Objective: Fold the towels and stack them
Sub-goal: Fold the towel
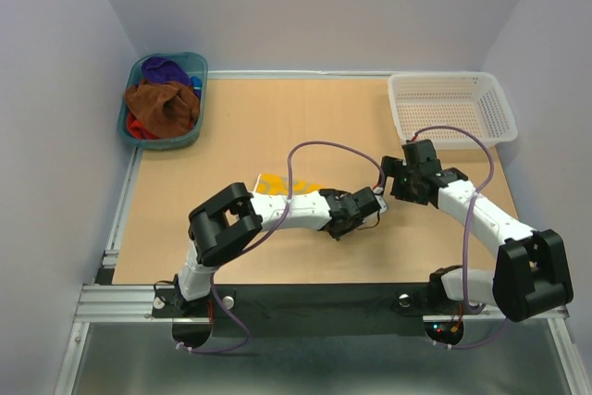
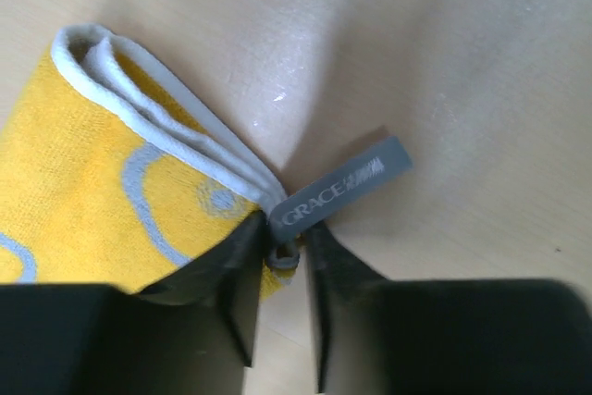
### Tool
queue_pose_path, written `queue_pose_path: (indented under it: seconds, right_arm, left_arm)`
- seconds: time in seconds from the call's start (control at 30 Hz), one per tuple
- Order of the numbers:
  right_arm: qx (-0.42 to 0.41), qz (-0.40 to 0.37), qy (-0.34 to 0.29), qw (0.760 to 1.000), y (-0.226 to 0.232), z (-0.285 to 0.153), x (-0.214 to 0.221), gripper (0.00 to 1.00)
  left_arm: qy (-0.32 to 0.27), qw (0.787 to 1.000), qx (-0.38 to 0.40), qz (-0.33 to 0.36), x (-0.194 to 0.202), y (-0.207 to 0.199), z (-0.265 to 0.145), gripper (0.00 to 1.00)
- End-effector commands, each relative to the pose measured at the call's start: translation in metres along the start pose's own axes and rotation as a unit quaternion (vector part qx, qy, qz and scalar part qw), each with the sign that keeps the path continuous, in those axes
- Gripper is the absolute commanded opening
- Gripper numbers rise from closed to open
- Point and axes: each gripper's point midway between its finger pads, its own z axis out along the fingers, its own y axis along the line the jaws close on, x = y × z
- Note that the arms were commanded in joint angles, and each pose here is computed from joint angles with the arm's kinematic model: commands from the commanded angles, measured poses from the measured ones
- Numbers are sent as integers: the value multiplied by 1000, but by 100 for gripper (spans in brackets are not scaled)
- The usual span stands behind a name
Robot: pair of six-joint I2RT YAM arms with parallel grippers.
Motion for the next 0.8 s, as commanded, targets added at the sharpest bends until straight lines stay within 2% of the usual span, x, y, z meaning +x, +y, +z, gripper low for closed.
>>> queue_pose_path:
  seconds: [0.0, 0.07, 0.17, 0.43, 0.63, 0.77]
  right_arm:
    - [-36, 2, -10, 999, 14, -6, -6, 100]
    - [-42, 3, -13, 999, 17, -7, -7, 100]
    - [-58, 9, -18, 998, 23, -9, -10, 100]
    - [-179, 99, -5, 979, 69, -10, -8, 100]
    - [-231, 183, 43, 955, 87, 3, 12, 100]
    - [-248, 234, 53, 939, 92, 13, 17, 100]
  left_arm:
    - [58, 998, -21, 3, 37, 5, 15, 26]
    - [57, 998, -21, -7, 38, 6, 16, 9]
    - [35, 999, -24, -20, 31, 11, 13, 1]
    - [-65, 992, 21, -103, -10, 15, -16, 0]
    - [-69, 991, 25, -109, -14, 16, -17, 0]
    - [-76, 989, 26, -121, -17, 19, -20, 0]
